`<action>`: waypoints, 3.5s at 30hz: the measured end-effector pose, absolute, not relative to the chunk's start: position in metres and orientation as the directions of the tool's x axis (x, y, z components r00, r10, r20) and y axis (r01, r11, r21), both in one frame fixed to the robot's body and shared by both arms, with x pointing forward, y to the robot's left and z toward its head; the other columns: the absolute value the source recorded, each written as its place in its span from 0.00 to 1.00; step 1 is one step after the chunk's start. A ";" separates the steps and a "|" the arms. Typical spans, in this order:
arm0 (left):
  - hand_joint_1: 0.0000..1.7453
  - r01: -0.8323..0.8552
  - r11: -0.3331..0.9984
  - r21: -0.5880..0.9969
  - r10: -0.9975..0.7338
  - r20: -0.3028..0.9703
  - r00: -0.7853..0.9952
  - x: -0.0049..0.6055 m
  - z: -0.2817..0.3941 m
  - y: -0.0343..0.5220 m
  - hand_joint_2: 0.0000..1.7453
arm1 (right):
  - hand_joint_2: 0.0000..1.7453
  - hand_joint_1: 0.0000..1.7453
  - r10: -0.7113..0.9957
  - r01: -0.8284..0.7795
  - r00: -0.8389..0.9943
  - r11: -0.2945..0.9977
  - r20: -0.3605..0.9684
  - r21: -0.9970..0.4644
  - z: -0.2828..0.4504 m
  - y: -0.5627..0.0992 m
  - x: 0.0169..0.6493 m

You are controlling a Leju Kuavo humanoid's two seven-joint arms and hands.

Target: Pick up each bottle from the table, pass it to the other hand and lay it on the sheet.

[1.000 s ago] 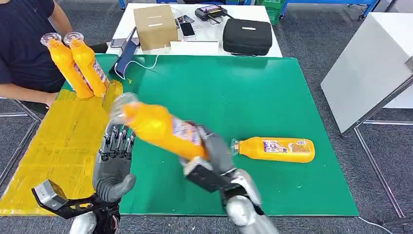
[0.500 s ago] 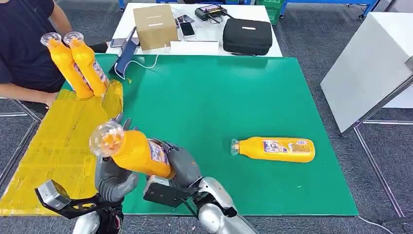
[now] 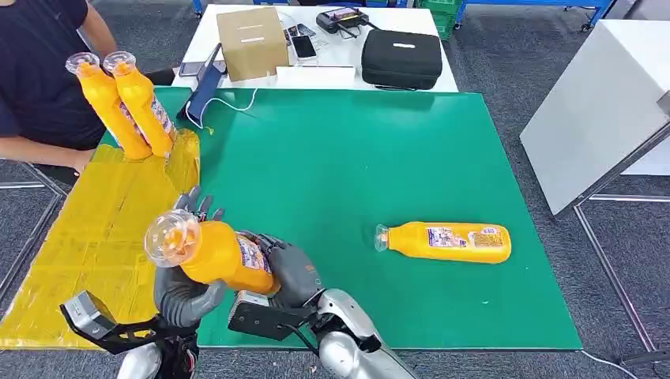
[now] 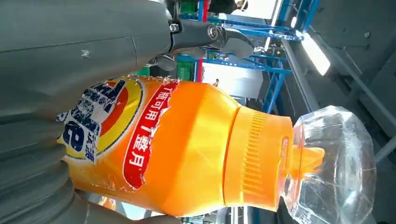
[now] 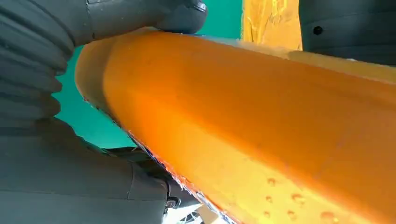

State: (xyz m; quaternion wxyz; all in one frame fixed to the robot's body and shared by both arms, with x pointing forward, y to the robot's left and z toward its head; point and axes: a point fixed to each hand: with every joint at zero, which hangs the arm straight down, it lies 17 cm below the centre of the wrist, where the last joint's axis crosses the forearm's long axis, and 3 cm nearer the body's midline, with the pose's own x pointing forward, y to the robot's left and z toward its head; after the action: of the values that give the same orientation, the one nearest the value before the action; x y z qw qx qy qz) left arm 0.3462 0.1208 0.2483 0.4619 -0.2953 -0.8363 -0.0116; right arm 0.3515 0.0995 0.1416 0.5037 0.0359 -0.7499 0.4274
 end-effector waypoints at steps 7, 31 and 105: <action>0.00 0.504 0.825 -0.254 0.483 0.780 -0.398 0.346 0.248 0.121 1.00 | 1.00 1.00 0.377 -0.485 -0.490 0.631 0.786 -0.605 0.141 0.100 0.352; 1.00 0.414 0.907 0.074 0.117 0.901 -0.418 0.361 0.193 0.112 1.00 | 1.00 1.00 0.431 -0.495 -0.514 0.557 0.742 -0.667 0.120 0.108 0.339; 0.00 -0.152 0.095 0.984 -0.961 0.052 -0.270 0.439 0.042 0.304 0.00 | 0.00 0.00 0.788 -0.030 -0.368 0.520 0.493 -0.854 0.176 -0.295 0.403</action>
State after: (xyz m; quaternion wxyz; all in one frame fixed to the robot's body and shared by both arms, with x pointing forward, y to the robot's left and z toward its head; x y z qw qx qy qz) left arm 0.4394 0.3043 0.0422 0.4042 0.4490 -0.6200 -0.5007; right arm 0.4033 -0.2949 0.1756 0.4960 -0.2646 -0.7169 0.4124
